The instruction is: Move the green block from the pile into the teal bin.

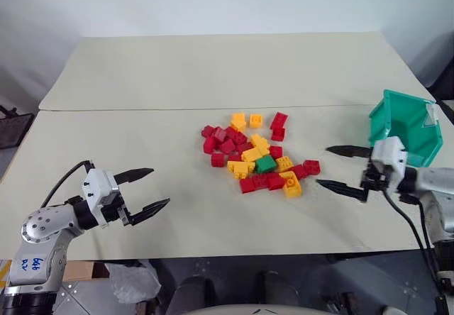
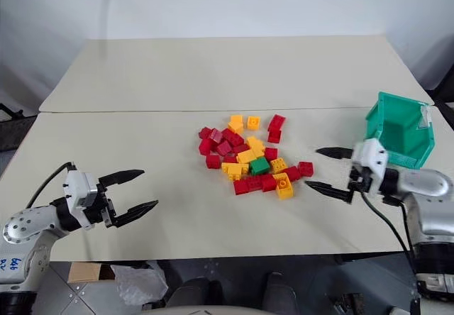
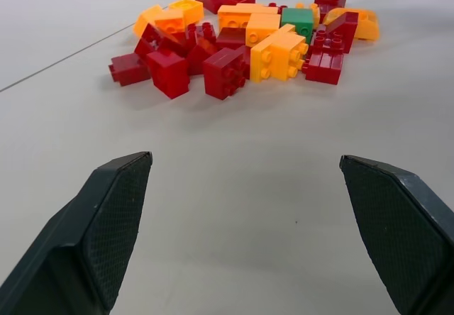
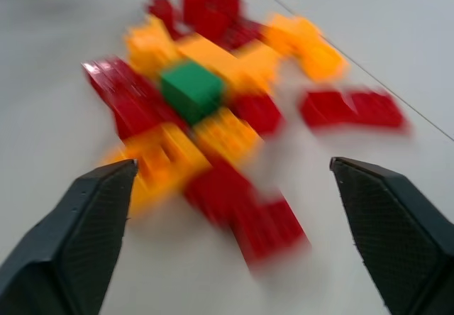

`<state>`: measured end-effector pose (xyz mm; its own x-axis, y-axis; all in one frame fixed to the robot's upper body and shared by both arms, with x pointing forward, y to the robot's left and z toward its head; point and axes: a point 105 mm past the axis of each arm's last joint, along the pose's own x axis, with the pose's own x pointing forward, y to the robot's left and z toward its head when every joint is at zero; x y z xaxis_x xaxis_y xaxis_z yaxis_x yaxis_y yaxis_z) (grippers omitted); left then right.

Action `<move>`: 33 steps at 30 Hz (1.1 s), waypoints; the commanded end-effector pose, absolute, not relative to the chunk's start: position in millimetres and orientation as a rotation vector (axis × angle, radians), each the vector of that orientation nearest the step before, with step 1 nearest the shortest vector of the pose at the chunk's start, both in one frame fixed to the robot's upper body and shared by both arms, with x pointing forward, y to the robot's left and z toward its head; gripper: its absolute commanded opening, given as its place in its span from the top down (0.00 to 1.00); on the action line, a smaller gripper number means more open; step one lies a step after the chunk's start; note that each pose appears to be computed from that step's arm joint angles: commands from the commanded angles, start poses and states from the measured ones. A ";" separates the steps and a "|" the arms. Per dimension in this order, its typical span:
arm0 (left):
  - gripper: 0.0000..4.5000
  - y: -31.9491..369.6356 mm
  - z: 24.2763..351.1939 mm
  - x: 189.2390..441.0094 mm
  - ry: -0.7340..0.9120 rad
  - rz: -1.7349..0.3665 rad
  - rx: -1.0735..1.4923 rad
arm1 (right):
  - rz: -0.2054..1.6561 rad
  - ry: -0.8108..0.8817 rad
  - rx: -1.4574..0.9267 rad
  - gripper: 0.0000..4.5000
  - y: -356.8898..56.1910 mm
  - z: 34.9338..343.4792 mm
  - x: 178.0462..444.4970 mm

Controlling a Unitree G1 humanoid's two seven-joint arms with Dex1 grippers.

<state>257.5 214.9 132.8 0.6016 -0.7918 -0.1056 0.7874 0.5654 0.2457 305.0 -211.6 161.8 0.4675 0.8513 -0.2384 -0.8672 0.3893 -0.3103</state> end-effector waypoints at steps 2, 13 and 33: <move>0.00 215.9 145.2 255.7 -0.061 -0.915 0.301 | 1.051 0.187 -0.333 0.01 -183.4 161.6 311.9; 0.00 209.9 140.7 250.0 -0.059 -0.906 0.283 | 0.885 0.306 -0.224 0.01 -145.4 144.5 311.7; 0.00 205.0 141.6 249.5 -0.060 -0.917 0.275 | 0.582 0.269 -0.245 0.10 -102.9 118.2 332.3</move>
